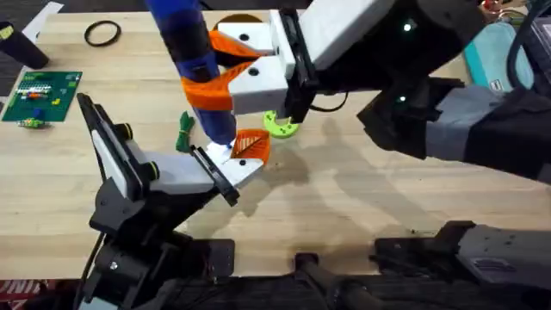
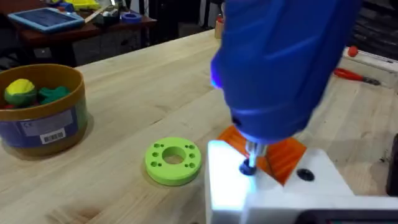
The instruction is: Pick up the gripper from the table and insert it into the empty holder that is missing its gripper. Then pick up a screw, insert it into the mounting hole, and use the screwdriver to tighten it. Finally, clean up the table by picking up the vegetable and placing it into the bucket.
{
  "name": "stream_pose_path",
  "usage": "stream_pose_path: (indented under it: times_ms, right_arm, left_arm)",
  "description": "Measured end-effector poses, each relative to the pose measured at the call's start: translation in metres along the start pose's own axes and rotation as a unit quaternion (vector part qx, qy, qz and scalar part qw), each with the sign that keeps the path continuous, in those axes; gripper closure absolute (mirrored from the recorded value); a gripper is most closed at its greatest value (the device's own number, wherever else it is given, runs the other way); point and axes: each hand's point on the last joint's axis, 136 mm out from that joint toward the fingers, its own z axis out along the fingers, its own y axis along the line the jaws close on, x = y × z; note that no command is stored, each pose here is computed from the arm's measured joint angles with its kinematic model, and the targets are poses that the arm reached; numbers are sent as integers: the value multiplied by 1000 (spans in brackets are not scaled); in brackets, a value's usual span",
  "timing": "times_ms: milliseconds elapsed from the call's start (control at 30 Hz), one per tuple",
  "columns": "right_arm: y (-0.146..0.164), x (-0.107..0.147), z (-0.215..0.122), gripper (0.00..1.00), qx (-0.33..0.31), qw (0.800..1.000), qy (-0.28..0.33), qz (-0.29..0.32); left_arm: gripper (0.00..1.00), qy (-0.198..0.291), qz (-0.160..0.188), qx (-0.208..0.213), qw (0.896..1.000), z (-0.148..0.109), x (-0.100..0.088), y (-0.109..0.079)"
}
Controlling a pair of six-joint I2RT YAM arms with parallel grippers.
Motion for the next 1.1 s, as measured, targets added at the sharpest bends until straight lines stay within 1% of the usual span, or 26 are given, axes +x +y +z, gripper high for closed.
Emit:
stream_pose_path:
  times_ms: [333, 700, 1100]
  right_arm:
    - [0, 2, 0, 924, 0, 1000, 3, 4]
    - [0, 2, 0, 924, 0, 1000, 3, -10]
    - [-1, 5, 0, 924, 1, 1000, 8, -3]
  left_arm:
    - [990, 0, 0, 0, 1000, 0, 0, 0]
    - [990, 0, 0, 0, 1000, 0, 0, 0]
    - [990, 0, 0, 0, 1000, 0, 0, 0]
